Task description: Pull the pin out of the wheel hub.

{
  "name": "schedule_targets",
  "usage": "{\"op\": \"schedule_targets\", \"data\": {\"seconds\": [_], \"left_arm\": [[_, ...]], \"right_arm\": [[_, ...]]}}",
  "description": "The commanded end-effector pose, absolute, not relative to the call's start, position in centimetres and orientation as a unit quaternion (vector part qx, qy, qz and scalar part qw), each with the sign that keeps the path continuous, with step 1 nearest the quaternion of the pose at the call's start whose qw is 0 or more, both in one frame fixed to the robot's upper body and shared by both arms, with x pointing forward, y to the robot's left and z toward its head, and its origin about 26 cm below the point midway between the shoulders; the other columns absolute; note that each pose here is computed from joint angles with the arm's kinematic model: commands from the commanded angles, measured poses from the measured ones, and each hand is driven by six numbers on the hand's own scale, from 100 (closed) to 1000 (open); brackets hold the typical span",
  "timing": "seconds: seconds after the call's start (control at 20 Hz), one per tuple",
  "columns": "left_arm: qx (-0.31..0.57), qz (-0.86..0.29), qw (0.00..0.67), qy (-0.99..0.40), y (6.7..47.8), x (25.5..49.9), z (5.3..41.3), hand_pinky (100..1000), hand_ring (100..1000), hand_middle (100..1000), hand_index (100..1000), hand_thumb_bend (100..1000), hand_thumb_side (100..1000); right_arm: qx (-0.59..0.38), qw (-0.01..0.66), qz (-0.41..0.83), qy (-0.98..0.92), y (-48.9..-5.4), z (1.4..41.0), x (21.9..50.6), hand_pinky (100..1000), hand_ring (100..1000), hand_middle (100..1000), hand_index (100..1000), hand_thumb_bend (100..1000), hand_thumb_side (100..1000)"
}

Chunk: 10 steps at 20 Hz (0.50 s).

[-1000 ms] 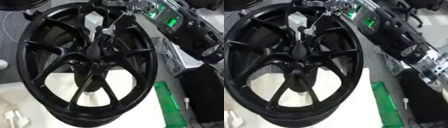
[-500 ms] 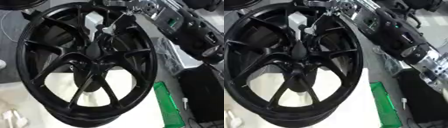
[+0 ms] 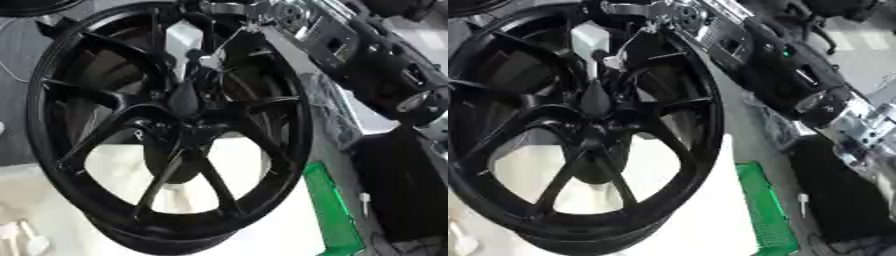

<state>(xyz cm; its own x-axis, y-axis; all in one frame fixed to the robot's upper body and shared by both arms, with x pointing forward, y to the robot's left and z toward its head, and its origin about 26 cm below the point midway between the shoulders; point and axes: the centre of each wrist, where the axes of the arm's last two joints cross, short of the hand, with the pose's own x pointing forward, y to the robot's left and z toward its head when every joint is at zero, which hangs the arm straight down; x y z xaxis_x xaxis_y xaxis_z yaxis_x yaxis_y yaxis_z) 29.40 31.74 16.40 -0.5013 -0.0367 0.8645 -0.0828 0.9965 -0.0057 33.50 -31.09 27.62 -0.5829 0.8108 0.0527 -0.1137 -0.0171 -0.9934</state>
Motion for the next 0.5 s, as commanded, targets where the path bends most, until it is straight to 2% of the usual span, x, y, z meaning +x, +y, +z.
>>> {"op": "schedule_targets", "data": {"seconds": [0.05, 0.35, 0.5], "left_arm": [[0.046, 0.014, 0.486, -0.872, 32.17, 29.18, 17.21, 488, 680, 594, 777, 161, 975], [0.046, 0.01, 0.486, -0.872, 32.19, 29.17, 17.17, 489, 682, 595, 777, 162, 979], [0.047, 0.009, 0.487, -0.872, 32.21, 29.17, 17.14, 489, 682, 596, 777, 162, 980]], "right_arm": [[-0.312, 0.348, 0.651, -0.598, -31.74, 28.86, 33.22, 964, 994, 885, 956, 129, 376], [-0.316, 0.347, 0.651, -0.597, -31.81, 28.93, 33.14, 962, 990, 860, 938, 111, 372], [-0.315, 0.347, 0.65, -0.598, -31.76, 29.0, 33.08, 953, 983, 819, 911, 100, 357]]}}
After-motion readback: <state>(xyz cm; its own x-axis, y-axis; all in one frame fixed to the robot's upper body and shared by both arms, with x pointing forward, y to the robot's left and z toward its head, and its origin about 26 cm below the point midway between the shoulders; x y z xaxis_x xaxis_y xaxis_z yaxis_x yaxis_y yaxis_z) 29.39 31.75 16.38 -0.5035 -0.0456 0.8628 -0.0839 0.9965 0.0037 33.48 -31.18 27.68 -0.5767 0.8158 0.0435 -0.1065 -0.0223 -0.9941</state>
